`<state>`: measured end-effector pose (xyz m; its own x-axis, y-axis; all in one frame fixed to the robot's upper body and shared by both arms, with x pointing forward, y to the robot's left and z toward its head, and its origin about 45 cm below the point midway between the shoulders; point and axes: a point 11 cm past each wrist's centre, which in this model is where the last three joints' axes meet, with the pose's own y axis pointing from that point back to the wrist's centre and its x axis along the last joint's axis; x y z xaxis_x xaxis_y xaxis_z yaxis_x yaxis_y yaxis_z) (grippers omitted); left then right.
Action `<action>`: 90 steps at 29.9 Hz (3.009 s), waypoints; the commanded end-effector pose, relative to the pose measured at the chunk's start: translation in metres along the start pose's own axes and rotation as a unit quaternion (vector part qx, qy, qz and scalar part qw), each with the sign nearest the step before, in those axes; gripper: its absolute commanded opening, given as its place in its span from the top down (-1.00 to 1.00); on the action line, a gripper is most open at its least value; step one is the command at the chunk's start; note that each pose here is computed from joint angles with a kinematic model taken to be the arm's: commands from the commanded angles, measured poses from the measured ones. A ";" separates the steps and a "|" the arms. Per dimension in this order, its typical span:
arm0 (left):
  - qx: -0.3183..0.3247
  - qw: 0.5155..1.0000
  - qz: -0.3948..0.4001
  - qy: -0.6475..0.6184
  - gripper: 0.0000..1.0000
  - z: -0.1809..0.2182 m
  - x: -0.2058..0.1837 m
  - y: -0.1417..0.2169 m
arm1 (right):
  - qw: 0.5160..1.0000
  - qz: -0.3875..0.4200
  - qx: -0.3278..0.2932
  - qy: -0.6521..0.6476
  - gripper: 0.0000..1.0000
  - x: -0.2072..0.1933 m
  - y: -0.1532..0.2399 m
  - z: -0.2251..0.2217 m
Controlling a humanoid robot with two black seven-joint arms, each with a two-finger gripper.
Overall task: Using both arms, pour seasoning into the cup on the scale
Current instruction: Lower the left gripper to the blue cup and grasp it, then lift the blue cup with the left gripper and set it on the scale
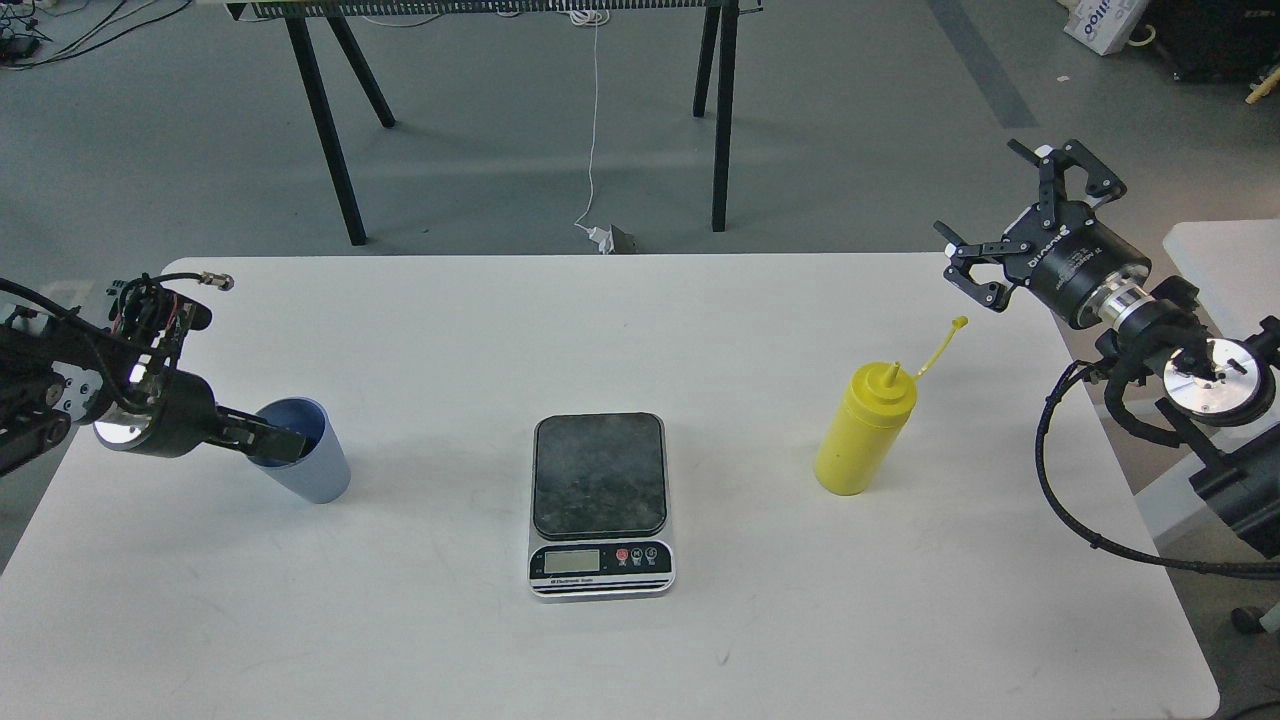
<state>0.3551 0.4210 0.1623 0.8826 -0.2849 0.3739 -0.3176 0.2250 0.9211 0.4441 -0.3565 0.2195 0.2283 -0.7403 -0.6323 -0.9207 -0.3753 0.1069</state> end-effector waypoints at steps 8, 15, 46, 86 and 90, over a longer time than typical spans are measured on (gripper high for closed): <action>0.002 1.000 0.000 0.000 -0.21 -0.001 0.000 0.001 | 1.000 0.001 0.001 -0.001 -0.98 0.001 0.001 0.000; -0.002 1.000 0.007 0.002 0.05 0.001 0.004 0.002 | 1.000 0.003 0.000 -0.002 -0.98 0.003 0.002 0.002; -0.172 0.962 0.213 0.003 1.00 0.113 0.176 0.087 | 1.000 -0.005 0.008 -0.003 -0.98 -0.005 -0.005 -0.004; -0.201 0.974 0.067 -0.082 1.00 0.201 0.118 -0.037 | 1.000 -0.003 0.009 -0.003 -0.98 -0.004 -0.006 -0.005; -0.206 0.973 0.064 -0.086 1.00 0.205 0.115 -0.037 | 1.000 -0.004 0.010 -0.004 -0.98 -0.004 -0.006 -0.005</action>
<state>0.3998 0.1909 0.1936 0.7637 -0.3686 0.5301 -0.2313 0.6104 0.7576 0.4500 -0.3542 0.2254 0.2327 -0.7344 -0.6376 -0.9254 -0.3689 0.0872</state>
